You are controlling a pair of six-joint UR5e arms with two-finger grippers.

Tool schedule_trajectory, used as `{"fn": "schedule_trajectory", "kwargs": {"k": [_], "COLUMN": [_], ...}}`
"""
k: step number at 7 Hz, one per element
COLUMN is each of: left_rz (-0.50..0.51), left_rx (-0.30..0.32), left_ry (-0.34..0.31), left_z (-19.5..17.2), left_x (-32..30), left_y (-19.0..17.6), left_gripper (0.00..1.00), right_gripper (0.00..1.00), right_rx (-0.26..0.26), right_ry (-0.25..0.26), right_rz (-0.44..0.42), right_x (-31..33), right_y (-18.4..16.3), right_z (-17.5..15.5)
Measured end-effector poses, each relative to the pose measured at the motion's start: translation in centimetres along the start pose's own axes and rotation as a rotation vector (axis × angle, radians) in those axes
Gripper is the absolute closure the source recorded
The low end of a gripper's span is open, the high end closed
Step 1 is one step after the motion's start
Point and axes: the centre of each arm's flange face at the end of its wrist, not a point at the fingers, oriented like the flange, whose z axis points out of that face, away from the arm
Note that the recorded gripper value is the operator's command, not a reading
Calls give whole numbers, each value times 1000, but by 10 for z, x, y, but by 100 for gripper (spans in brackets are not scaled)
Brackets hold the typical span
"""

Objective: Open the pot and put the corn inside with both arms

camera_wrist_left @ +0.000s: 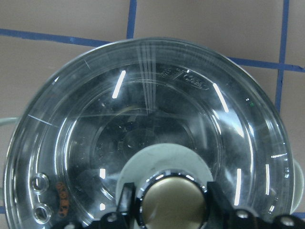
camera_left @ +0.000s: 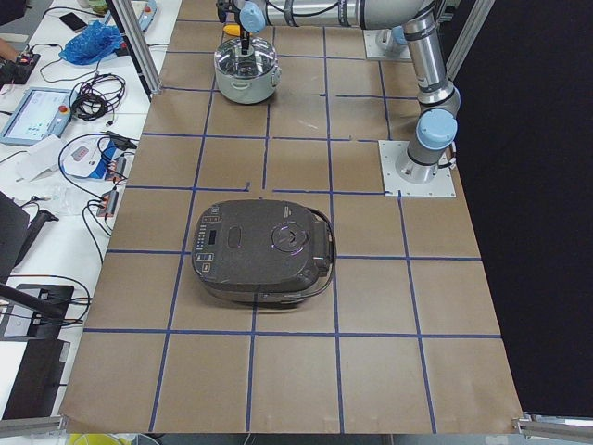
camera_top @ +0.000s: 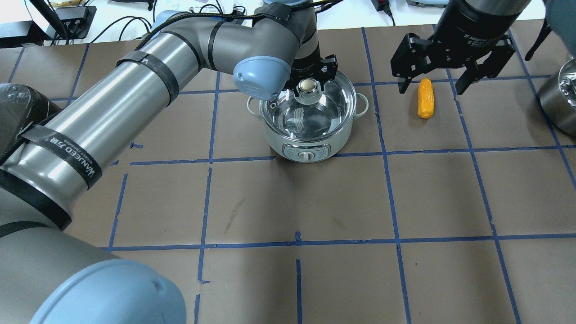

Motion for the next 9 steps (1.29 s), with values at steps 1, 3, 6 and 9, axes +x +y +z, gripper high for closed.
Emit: {"fn": "schedule_trajectory", "kwargs": {"k": [1,3,6,9], "left_rz": [5,27,74,155], "left_rx": [11,48,24,-70], "left_ry": [3,9,-53,-91], "left_z": [-9,-59,-108,-70], "left_x": [0,-16,-163,-324], "left_y": [0,-5,-67,-104], "left_gripper": [94,94,94,96], "right_gripper": [0,0,0,0], "right_rx": [0,-1,-1,-2], "right_ry": [0,0,0,0], "right_rz": [0,0,0,0], "right_x": [0,0,0,0], "right_y": [1,1,1,1], "right_z": [0,1,1,1]}}
